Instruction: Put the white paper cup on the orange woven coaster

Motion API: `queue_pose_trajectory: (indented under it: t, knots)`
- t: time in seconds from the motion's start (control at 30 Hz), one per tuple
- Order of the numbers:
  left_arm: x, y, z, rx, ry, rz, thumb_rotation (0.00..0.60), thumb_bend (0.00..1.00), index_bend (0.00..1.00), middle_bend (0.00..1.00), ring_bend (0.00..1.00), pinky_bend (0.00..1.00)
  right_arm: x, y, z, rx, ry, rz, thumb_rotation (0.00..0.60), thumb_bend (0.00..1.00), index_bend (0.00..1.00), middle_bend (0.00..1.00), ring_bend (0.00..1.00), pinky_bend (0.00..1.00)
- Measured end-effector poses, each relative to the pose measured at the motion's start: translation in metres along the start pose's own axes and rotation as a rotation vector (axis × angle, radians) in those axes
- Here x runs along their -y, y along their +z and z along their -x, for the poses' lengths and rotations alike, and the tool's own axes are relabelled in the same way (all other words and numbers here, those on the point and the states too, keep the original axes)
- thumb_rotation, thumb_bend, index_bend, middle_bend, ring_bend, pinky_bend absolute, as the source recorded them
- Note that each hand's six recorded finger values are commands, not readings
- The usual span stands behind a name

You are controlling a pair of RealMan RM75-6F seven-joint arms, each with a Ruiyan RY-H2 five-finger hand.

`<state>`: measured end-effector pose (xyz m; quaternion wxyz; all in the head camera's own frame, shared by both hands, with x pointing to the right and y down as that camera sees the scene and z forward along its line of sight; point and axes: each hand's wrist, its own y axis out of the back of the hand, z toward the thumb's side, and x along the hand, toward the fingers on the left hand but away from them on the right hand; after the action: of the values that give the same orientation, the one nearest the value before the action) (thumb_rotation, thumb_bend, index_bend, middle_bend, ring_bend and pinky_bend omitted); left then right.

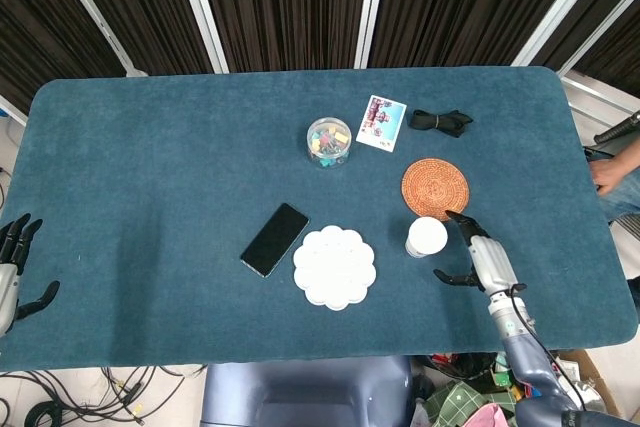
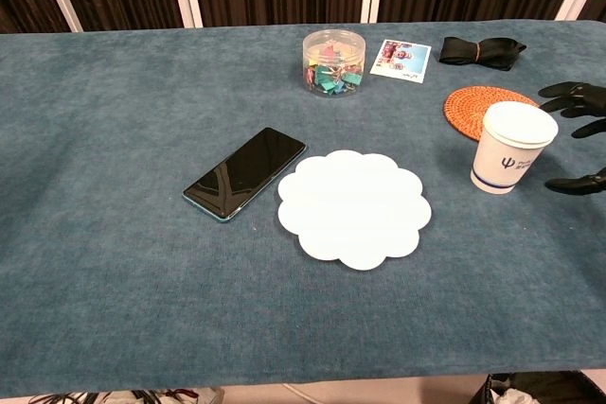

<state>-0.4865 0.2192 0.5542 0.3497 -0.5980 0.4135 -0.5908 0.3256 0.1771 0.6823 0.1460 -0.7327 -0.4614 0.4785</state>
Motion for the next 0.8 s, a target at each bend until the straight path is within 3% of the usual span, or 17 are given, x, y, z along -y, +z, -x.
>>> queue_pose_trajectory:
  t: [0.33,0.57,0.8]
  knots:
    - [0.0,-0.001,-0.001,-0.002,-0.001,0.0,0.6,0.28,0.0,0.0,0.0,0.0,0.016,0.006,0.017,-0.009,-0.018,0.055,0.6,0.09,0.16,0.16,0.18,0.14]
    - [0.0,-0.001,-0.001,-0.004,-0.002,-0.002,0.6,0.28,0.0,0.0,0.0,0.0,0.022,0.008,0.022,-0.019,-0.026,0.067,0.6,0.1,0.27,0.26,0.27,0.16]
    - [0.0,-0.001,-0.001,-0.006,-0.002,-0.002,0.6,0.28,0.0,0.0,0.0,0.0,0.023,0.015,0.024,-0.047,-0.044,0.08,0.6,0.21,0.37,0.36,0.36,0.2]
